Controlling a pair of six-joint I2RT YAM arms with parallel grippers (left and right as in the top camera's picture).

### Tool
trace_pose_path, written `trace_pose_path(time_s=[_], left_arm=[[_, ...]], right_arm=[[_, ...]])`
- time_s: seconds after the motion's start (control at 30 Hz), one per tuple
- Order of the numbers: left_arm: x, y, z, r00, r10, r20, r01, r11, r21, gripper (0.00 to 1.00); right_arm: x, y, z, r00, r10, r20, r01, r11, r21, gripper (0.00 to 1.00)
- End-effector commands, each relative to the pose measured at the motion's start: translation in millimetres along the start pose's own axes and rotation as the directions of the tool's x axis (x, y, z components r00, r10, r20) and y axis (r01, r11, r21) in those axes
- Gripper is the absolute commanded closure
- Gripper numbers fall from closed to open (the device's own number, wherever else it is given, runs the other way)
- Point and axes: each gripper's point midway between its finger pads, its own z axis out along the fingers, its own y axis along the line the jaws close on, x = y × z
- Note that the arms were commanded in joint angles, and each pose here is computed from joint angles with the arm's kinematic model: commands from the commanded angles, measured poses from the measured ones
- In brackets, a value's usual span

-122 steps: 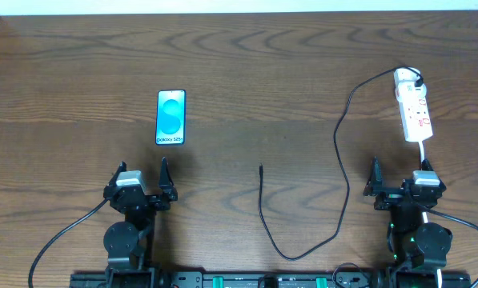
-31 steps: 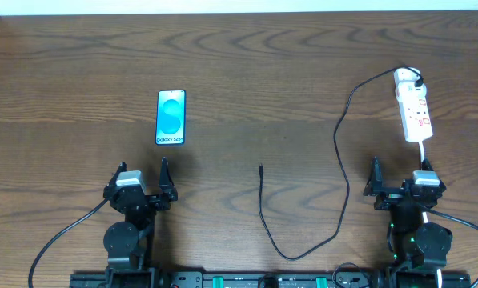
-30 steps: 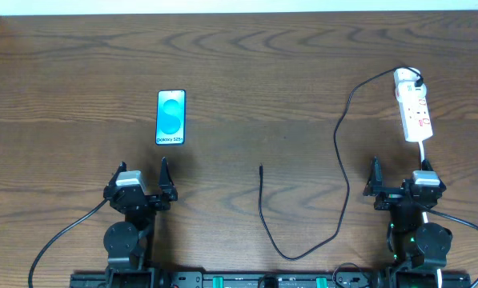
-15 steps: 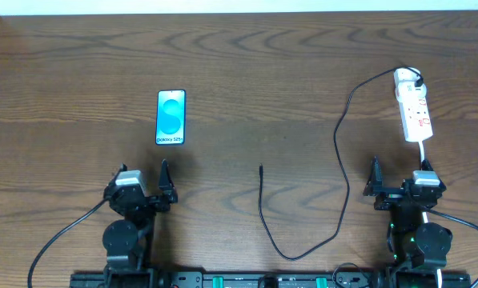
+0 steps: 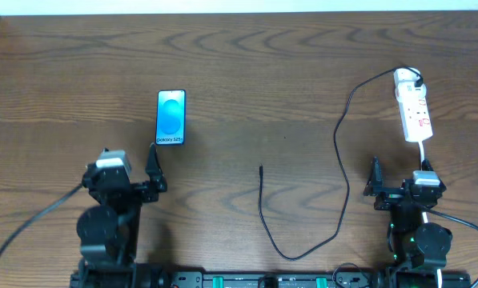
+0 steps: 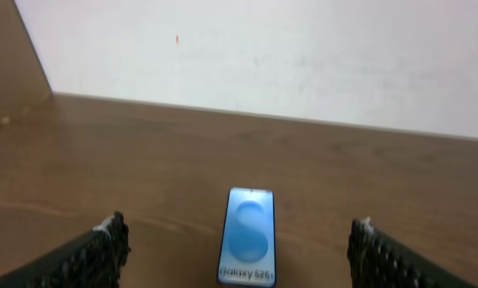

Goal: Plug charger to phone and switch on socket
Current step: 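Move the left gripper forward over the blue phone and lower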

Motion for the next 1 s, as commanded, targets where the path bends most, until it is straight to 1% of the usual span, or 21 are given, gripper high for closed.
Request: trace_pose_path(time_s=[0.0, 0.23, 0.37, 0.47, 0.67, 0.8, 0.87, 0.97], left_arm=[[-17, 3, 8, 0.998, 0.017, -0.057, -0.019, 1.000, -0.025, 0.11], [-28, 1, 32, 0.979, 0.021, -0.204, -0.028, 0.999, -0.033, 0.12], [-31, 1, 50, 0.951, 0.023, -0.308, -0.037, 0.998, -0.041, 0.12], [-31, 1, 62, 0.919, 0.023, -0.395, -0.045, 0.998, -0.048, 0.12], [-27, 0, 92, 0.824, 0.021, -0.566, -0.062, 0.997, -0.052, 0.12], [-21, 0, 116, 0.757, 0.019, -0.653, -0.071, 0.996, -0.053, 0.12], [-9, 0, 133, 0.699, 0.017, -0.715, -0.078, 0.995, -0.053, 0.12], [10, 1, 149, 0.640, 0.014, -0.768, -0.085, 0.995, -0.053, 0.12]], right_arm=[[0, 1, 0, 1.000, -0.012, 0.001, 0.012, 1.000, -0.003, 0.01], [0, 1, 0, 1.000, -0.012, 0.001, 0.012, 1.000, -0.003, 0.01], [0, 1, 0, 1.000, -0.012, 0.001, 0.012, 1.000, -0.003, 0.01], [0, 1, 0, 1.000, -0.012, 0.001, 0.012, 1.000, -0.003, 0.01], [0, 1, 0, 1.000, -0.012, 0.001, 0.012, 1.000, -0.003, 0.01], [0, 1, 0, 1.000, -0.012, 0.001, 0.012, 1.000, -0.003, 0.01], [0, 1, 0, 1.000, -0.012, 0.001, 0.012, 1.000, -0.003, 0.01], [0, 1, 0, 1.000, -0.012, 0.001, 0.012, 1.000, -0.003, 0.01]])
